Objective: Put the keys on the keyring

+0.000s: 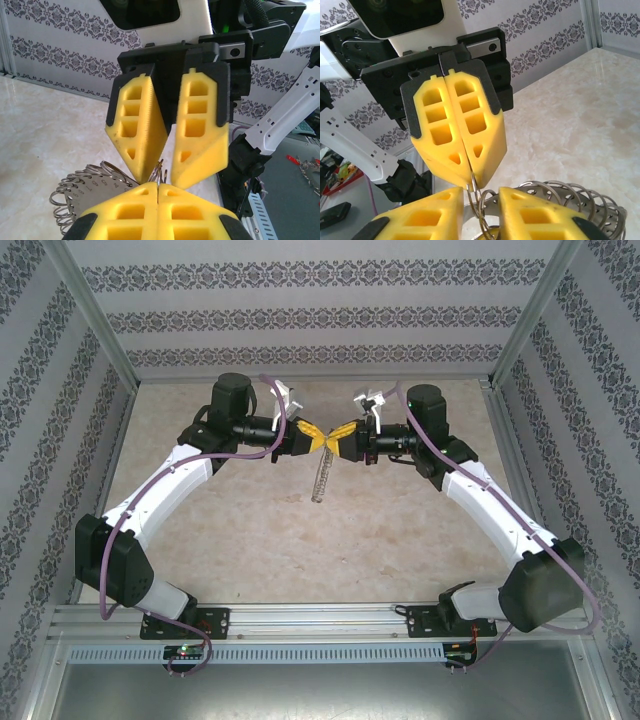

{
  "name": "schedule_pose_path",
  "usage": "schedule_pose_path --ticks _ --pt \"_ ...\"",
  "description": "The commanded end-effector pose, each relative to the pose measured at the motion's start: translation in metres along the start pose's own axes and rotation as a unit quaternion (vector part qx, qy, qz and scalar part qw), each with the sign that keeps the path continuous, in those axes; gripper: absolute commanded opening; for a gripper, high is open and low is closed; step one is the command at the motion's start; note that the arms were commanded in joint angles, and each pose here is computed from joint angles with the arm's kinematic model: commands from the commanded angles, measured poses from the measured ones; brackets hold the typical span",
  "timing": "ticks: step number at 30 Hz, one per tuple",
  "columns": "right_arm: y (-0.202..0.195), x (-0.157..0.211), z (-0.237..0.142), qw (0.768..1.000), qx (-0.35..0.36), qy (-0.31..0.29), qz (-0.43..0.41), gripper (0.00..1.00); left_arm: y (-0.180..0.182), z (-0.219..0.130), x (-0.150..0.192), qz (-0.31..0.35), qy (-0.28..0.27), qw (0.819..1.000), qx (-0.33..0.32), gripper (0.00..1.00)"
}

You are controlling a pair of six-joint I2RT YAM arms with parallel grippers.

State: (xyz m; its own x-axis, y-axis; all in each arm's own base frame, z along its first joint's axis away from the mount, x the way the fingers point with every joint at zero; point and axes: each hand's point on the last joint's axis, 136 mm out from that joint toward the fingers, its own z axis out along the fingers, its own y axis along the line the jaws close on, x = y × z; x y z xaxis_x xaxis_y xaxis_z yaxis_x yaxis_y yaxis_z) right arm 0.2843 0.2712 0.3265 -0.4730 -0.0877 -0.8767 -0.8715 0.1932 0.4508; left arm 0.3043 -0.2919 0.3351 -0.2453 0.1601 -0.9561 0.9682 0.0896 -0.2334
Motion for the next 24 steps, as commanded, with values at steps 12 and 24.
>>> schedule_pose_path --ticks 12,24 --pt "0.003 -0.020 -0.008 0.999 0.032 -0.002 -0.024 0.00 0.005 0.002 -0.014 0.019 -0.010 0.999 -0.033 0.07" --pt "-0.005 -0.008 -0.017 0.985 0.103 0.112 -0.081 0.00 0.002 -0.023 -0.037 0.074 -0.002 0.993 -0.095 0.38"
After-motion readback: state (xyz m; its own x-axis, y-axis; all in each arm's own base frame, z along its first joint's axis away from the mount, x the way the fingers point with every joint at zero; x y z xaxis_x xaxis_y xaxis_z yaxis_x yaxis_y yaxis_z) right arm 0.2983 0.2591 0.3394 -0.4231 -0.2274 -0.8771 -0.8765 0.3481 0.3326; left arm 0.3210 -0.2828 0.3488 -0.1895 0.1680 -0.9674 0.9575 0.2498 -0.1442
